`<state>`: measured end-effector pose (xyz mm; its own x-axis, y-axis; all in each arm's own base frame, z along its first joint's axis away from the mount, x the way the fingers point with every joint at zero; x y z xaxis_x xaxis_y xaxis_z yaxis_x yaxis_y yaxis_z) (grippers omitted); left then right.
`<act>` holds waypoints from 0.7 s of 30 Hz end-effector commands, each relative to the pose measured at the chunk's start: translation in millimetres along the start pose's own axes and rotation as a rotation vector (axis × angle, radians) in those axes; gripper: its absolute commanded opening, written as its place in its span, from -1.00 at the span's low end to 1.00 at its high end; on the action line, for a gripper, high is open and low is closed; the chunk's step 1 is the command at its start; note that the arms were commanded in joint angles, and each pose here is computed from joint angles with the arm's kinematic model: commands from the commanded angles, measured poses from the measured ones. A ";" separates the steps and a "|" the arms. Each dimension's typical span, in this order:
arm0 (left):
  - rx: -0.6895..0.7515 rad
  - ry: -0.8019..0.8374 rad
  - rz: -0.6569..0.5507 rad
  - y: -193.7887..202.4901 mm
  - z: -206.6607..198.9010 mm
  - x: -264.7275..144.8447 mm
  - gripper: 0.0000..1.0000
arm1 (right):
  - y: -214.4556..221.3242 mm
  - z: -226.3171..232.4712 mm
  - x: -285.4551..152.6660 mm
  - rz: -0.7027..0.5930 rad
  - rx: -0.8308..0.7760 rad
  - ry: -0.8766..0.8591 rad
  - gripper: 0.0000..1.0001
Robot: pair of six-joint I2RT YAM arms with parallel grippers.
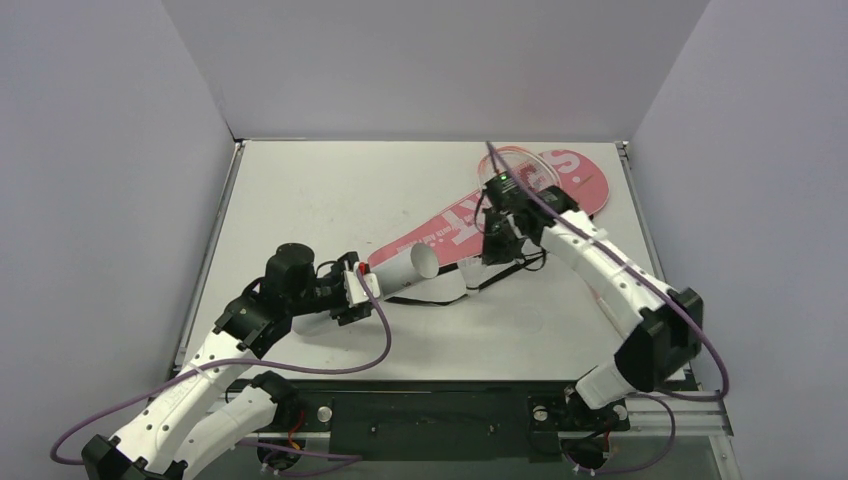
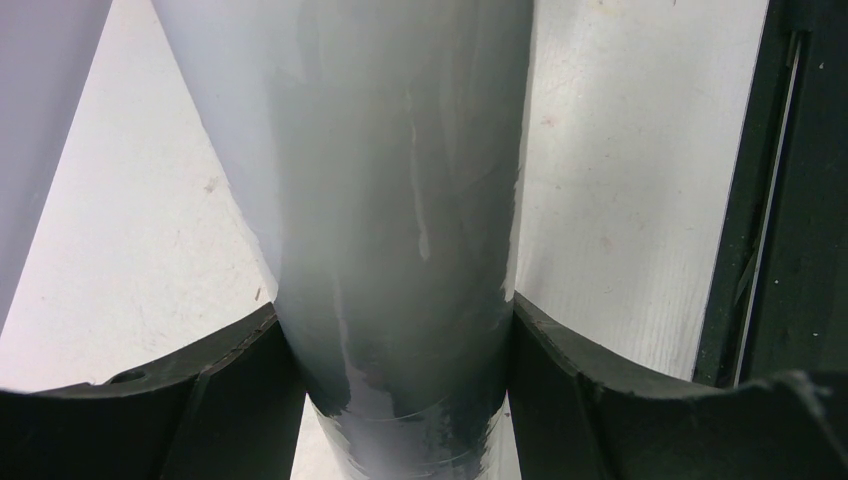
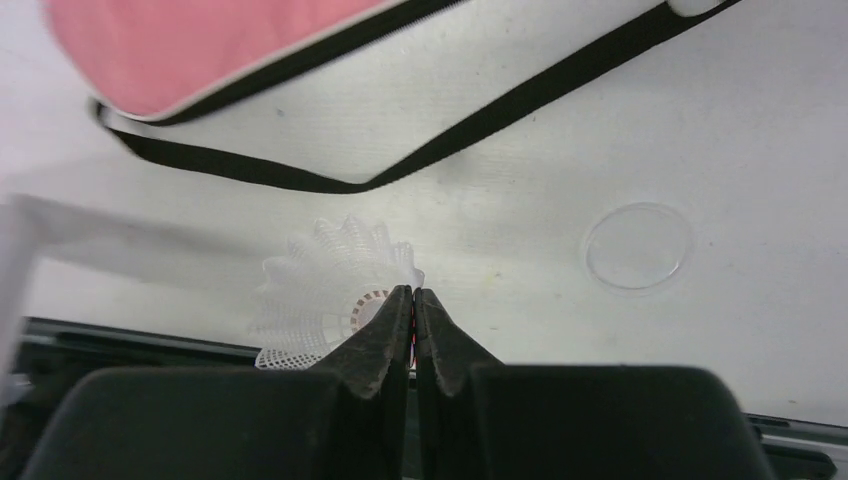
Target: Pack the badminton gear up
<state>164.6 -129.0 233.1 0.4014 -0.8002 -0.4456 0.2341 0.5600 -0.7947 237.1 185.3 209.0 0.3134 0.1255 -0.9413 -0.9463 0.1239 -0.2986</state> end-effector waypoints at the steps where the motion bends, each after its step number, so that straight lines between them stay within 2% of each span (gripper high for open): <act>1: -0.015 -0.043 -0.085 -15.5 10.4 1.5 -0.78 | -11.8 -13.3 -85.1 -0.136 0.115 -0.228 -1.00; 7: -0.055 -0.073 -0.121 -19.8 16.5 8.0 -0.79 | -21.4 -8.6 -156.4 -0.347 0.206 -0.534 -1.00; 10: -0.062 -0.077 -0.123 -20.7 18.0 9.1 -0.79 | -26.5 -1.3 -177.1 -0.421 0.230 -0.651 -1.00; 16: -0.075 -0.083 -0.121 -21.1 19.5 10.0 -0.79 | -29.3 8.6 -196.5 -0.540 0.283 -0.855 -1.00; 21: -0.074 -0.088 -0.121 -22.9 21.9 10.4 -0.79 | -28.7 23.1 -199.1 -0.538 0.282 -0.935 -1.00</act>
<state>174.6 -140.0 233.4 0.4219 -0.8126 -0.4021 0.1554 0.5017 -0.8510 201.6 163.3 385.7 0.7333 0.6002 -0.3193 -0.6707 0.5620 -0.4840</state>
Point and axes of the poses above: each gripper's point midway between its finger pads, its own x axis out along the fingers, its own z axis along the line the jaws close on, y = z × x, the point moved 8 cm from there along -x, back along the fingers, and after that the axes turned 5 degrees about x, right-handed, at the moved point
